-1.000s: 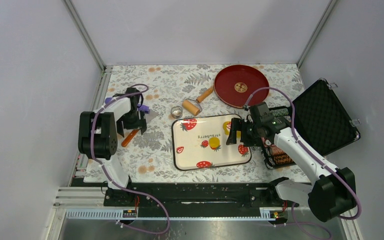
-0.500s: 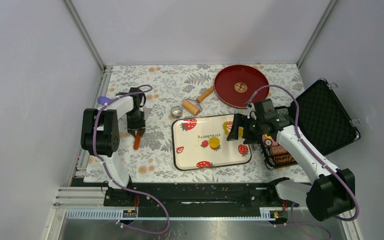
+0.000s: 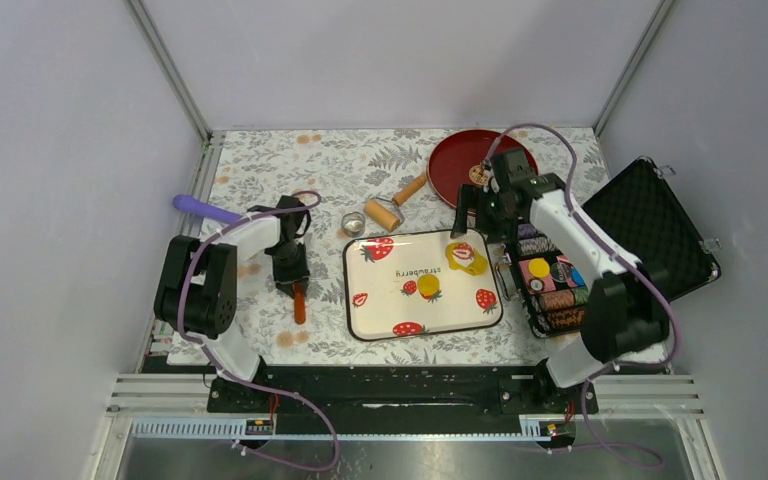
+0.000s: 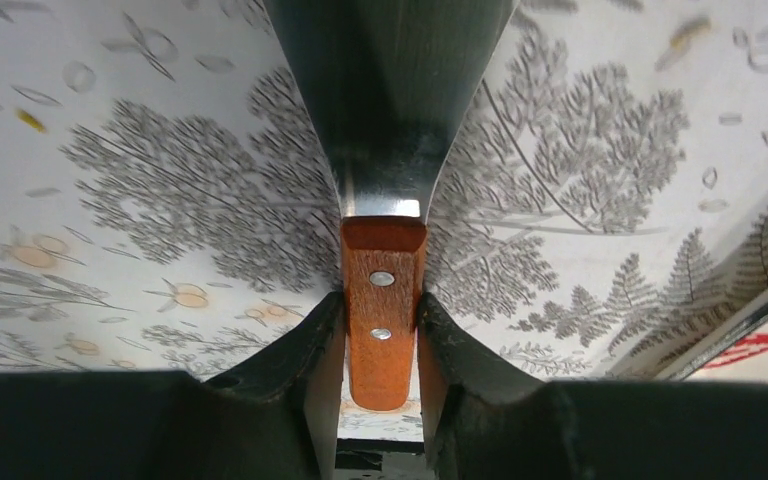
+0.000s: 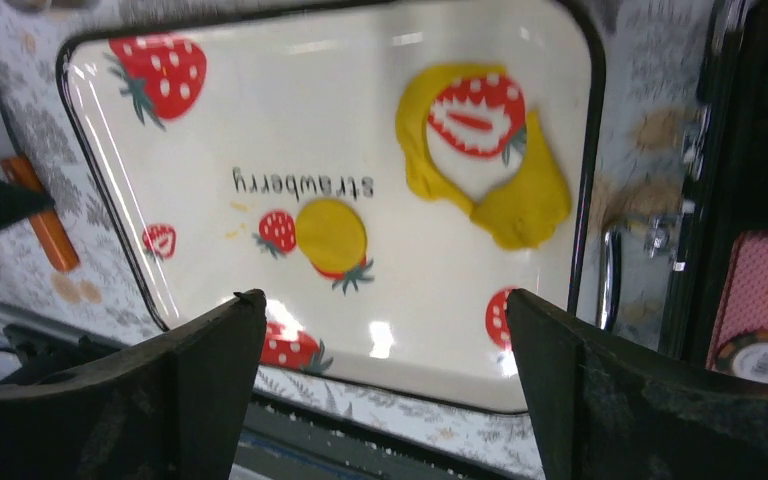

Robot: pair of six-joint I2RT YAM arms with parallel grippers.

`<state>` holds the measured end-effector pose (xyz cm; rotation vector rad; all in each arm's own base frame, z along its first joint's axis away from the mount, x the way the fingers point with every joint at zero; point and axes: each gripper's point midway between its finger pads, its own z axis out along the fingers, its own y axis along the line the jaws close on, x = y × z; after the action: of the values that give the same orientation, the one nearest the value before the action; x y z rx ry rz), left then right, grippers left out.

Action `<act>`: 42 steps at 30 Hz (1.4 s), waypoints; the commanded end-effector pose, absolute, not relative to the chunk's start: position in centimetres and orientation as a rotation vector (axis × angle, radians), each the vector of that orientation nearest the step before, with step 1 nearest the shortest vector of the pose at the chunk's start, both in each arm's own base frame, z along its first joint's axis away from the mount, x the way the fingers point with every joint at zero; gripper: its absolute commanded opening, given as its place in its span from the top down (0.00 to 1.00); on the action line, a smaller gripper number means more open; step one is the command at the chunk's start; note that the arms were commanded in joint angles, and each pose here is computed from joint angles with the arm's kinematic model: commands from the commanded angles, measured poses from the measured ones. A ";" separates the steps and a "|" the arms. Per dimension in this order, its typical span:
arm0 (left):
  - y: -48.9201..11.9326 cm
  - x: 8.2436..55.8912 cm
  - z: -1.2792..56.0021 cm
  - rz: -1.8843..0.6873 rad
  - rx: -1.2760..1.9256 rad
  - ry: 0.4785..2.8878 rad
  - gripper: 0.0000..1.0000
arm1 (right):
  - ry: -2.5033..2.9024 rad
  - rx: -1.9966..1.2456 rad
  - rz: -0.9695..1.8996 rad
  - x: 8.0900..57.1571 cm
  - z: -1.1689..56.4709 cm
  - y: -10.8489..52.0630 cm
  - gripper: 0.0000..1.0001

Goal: Roll out the dumpling wrappers from the dough

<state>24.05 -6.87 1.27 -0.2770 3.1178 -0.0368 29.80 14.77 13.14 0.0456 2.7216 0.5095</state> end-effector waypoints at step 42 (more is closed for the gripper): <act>-12.3 18.7 0.3 -0.190 -0.187 3.056 0.89 | 3.035 0.095 0.673 42.7 3.6 23.0 0.02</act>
<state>19.29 -11.99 1.29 -0.1795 3.0449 -0.1806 46.67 20.58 2.93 0.1590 2.9521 0.5952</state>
